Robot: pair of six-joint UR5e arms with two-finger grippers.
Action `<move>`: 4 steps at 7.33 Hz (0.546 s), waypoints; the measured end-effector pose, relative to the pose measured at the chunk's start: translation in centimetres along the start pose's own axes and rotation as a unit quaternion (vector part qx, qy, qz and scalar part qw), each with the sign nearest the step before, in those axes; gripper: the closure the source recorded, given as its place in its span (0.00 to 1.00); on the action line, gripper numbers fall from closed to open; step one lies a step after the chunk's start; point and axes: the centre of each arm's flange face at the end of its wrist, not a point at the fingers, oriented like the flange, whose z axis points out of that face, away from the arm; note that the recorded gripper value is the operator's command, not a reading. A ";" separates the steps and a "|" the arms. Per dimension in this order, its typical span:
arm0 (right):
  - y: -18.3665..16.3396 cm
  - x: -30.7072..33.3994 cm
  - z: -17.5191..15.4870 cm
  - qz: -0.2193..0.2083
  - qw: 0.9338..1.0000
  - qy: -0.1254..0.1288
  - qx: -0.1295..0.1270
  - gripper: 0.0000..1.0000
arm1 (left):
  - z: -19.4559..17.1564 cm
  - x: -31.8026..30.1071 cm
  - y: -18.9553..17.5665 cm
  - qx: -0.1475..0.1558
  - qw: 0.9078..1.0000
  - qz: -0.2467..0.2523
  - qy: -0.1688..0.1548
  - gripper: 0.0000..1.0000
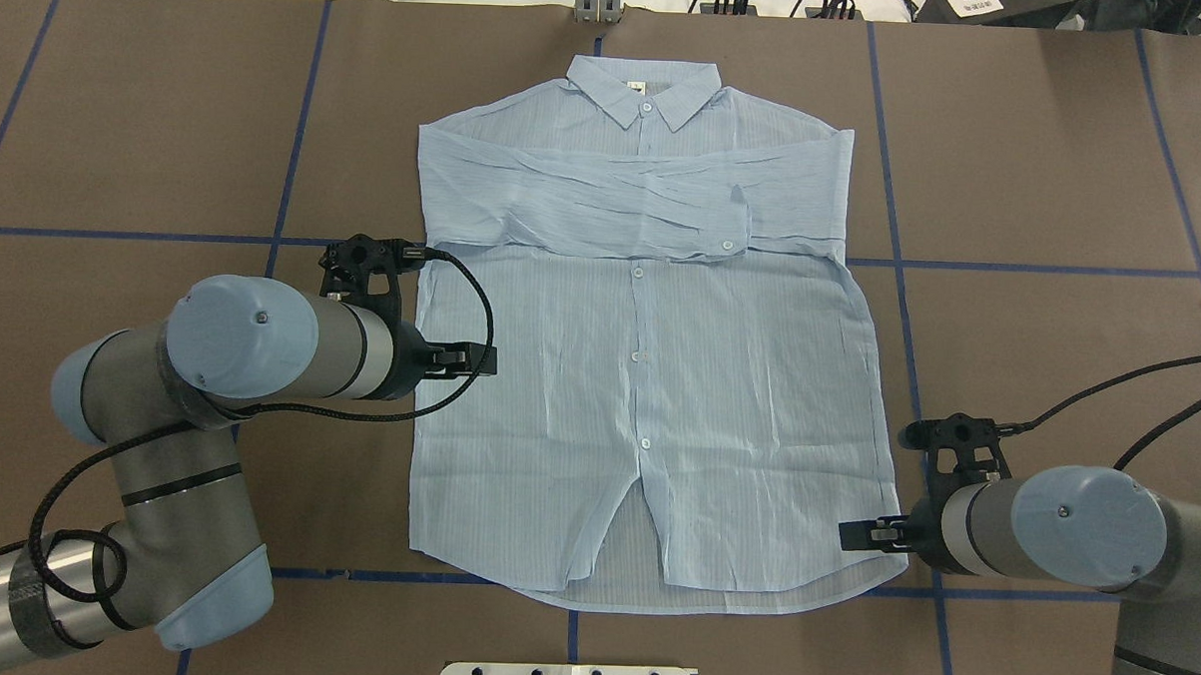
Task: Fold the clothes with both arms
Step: 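Release the sleeve with the left gripper while the right gripper moves toward the hem, then lower both grippers to the hem corners nearest the robot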
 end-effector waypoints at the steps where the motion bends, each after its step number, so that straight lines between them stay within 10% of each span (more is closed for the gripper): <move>1: 0.1 0.2 0.1 0.000 1.000 0.002 -0.003 0.26 | -0.1 0.1 0.0 0.001 1.000 0.000 0.004 0.00; 4: 0.2 0.4 0.3 0.001 1.000 0.006 -0.009 0.38 | -0.2 0.0 -0.1 0.003 1.000 0.001 0.007 0.00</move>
